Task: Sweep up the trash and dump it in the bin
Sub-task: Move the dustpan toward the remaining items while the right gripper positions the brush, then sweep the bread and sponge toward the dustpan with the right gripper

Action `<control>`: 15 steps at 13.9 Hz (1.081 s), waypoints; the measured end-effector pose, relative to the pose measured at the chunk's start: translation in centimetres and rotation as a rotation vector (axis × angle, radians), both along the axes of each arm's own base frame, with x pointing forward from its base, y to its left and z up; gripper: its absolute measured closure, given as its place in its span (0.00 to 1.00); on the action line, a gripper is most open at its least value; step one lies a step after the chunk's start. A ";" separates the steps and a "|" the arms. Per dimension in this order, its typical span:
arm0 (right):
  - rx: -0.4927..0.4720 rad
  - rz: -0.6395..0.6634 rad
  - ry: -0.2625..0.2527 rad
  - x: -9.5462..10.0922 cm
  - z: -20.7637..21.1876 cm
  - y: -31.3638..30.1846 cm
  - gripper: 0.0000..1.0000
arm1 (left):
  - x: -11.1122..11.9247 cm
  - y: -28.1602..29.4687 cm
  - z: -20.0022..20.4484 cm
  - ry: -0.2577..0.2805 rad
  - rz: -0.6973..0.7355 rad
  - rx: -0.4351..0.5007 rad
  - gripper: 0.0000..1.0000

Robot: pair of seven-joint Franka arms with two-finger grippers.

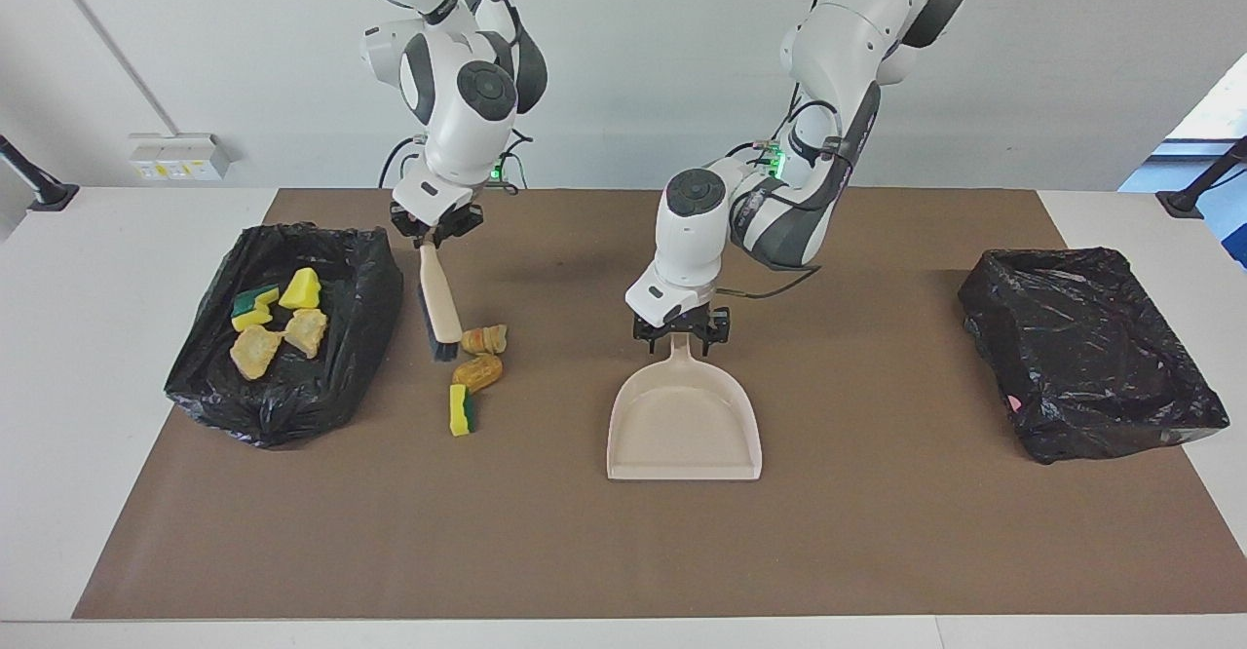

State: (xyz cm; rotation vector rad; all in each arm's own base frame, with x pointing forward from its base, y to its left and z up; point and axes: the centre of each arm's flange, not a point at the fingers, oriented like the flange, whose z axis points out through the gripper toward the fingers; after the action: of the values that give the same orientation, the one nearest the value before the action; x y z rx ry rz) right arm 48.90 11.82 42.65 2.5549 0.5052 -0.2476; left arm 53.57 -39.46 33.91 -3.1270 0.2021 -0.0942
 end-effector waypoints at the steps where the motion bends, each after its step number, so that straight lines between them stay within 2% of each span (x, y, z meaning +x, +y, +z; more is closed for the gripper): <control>1: -0.029 0.049 0.002 1.3 -0.8 -0.1 0.75 | 0.2 0.1 0.2 -0.004 0.002 -0.001 0.35; 2: -0.046 0.076 0.006 2.4 -1.9 -0.2 0.75 | 0.3 0.1 0.3 -0.007 0.003 -0.002 0.35; 4: -0.054 0.084 0.029 4.0 -4.0 -0.6 0.75 | 0.4 0.2 0.4 -0.013 -0.001 0.006 0.52; 5: -0.052 0.082 0.040 4.3 -4.7 -0.7 0.75 | 0.5 0.3 0.5 -0.020 -0.006 0.017 0.53; 7: 0.001 0.045 0.068 4.2 -5.7 -0.4 0.75 | 0.4 0.5 0.6 -0.020 -0.013 0.037 0.67; 9: 0.084 -0.016 0.095 3.8 -6.1 0.0 0.75 | 0.3 0.7 1.0 -0.013 -0.069 0.061 0.67; 12: 0.197 -0.106 0.133 3.2 -6.8 0.2 0.75 | 0.3 2.3 3.4 0.012 -0.299 0.133 0.67; 15: 0.359 -0.217 0.170 2.8 -6.8 1.4 0.75 | 0.9 4.9 5.0 0.064 -0.610 0.192 0.67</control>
State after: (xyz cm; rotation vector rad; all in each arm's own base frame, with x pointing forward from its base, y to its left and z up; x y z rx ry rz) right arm 51.74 13.23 35.90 2.9601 0.3588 -0.4944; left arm 54.44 -34.58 38.93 -2.7644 1.0815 0.0238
